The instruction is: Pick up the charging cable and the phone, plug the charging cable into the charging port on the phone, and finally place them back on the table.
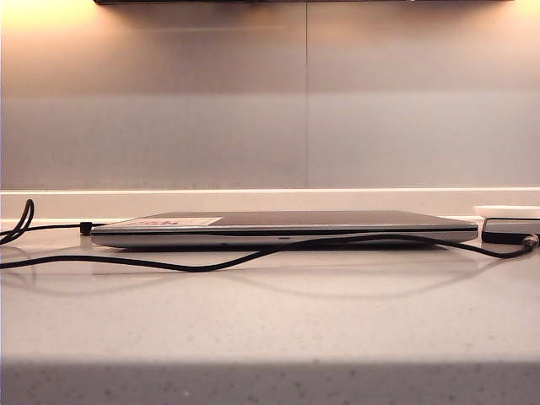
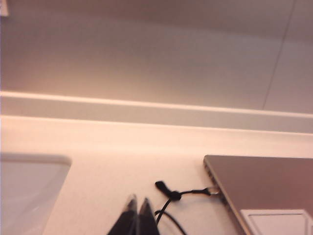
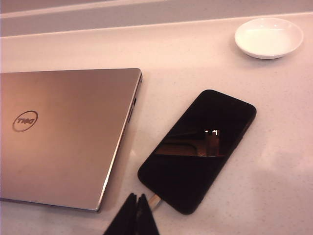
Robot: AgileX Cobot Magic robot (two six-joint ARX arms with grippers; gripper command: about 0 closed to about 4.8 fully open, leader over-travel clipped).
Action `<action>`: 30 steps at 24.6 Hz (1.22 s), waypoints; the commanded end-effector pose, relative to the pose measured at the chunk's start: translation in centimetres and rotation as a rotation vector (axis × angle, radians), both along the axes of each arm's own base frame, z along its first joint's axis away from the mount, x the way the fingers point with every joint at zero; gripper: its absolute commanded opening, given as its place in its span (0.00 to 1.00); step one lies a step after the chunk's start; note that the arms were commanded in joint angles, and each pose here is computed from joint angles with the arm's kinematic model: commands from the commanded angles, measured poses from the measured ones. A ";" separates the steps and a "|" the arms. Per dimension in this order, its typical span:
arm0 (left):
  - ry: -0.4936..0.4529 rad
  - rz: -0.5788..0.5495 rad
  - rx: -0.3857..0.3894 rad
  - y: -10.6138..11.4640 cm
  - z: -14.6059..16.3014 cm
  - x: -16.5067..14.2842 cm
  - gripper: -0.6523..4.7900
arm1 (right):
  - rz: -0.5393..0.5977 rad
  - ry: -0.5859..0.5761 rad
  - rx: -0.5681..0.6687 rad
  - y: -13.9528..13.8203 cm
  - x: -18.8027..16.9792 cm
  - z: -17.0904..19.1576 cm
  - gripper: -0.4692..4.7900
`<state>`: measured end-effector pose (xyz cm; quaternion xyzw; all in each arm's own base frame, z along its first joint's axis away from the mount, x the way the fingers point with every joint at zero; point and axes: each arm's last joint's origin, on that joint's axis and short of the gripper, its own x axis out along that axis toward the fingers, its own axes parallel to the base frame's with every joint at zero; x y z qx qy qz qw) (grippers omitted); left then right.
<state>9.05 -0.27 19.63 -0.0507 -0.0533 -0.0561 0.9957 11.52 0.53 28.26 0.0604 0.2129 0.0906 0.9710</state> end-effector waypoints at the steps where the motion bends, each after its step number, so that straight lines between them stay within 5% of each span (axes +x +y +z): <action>1: -0.012 -0.007 -0.003 0.0 -1.0 0.3 0.11 | 0.002 -0.024 -0.004 0.0 0.0 0.3 0.08; 11: 0.045 0.001 0.085 0.0 -2.5 0.6 0.11 | 0.001 -0.025 -0.004 0.0 0.0 0.3 0.08; 30: 0.040 0.002 0.100 0.0 -2.5 0.6 0.11 | 0.001 -0.025 -0.004 0.0 0.0 0.3 0.08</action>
